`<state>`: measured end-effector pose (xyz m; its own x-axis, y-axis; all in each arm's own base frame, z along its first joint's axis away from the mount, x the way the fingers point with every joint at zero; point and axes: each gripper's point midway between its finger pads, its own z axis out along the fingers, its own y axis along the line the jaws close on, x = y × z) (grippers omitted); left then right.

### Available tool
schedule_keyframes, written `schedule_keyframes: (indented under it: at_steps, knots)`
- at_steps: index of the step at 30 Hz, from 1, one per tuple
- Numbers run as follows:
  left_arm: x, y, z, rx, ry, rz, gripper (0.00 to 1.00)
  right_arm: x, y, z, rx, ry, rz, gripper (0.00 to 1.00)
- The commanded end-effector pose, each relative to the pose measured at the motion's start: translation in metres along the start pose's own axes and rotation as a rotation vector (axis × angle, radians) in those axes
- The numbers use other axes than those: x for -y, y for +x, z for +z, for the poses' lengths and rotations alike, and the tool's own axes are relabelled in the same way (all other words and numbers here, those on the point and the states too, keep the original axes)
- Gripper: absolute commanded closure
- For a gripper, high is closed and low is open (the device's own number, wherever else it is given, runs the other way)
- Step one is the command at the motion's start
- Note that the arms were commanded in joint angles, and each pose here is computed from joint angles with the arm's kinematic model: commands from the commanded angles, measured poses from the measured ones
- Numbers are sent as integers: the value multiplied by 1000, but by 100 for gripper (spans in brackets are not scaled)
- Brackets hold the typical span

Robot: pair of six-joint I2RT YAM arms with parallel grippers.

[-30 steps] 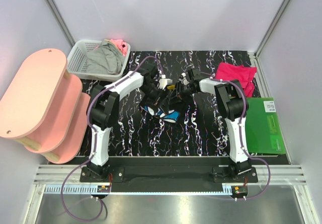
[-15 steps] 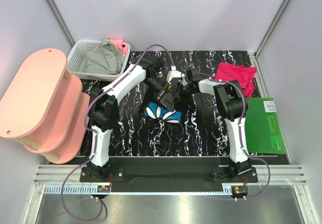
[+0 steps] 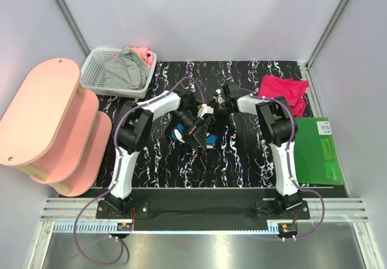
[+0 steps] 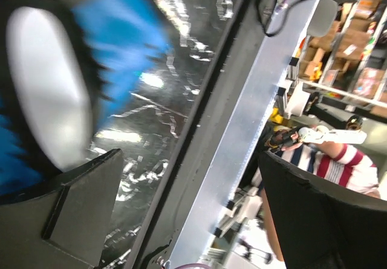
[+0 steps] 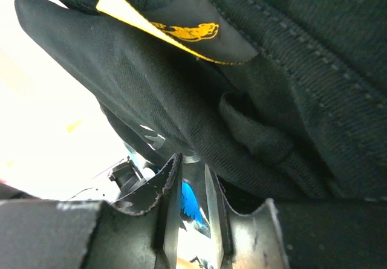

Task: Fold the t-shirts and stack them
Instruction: Fold the tshirt

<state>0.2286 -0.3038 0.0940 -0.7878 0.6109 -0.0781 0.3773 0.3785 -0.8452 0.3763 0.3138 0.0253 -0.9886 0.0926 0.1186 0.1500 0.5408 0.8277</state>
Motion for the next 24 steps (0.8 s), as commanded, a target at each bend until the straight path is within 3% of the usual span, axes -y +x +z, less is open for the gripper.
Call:
schedule_keyframes:
  at_steps: [1, 7, 10, 20, 24]
  knots:
    - [-32, -8, -6, 40, -1, -61, 1, 29, 21, 15, -1, 140, 34, 70]
    - [-93, 6, -40, 88, -71, -176, 1, 17, 43, 13, -4, 146, 10, 73]
    - [-105, 8, -56, 116, -81, -199, 1, 17, 58, 14, 0, 165, 5, 74]
    - [-103, 6, -79, 136, -187, -110, 1, 34, 107, 15, 30, 189, 65, 78]
    - [-82, 0, -100, 173, -254, -13, 1, 23, 119, 17, 18, 159, 33, 70]
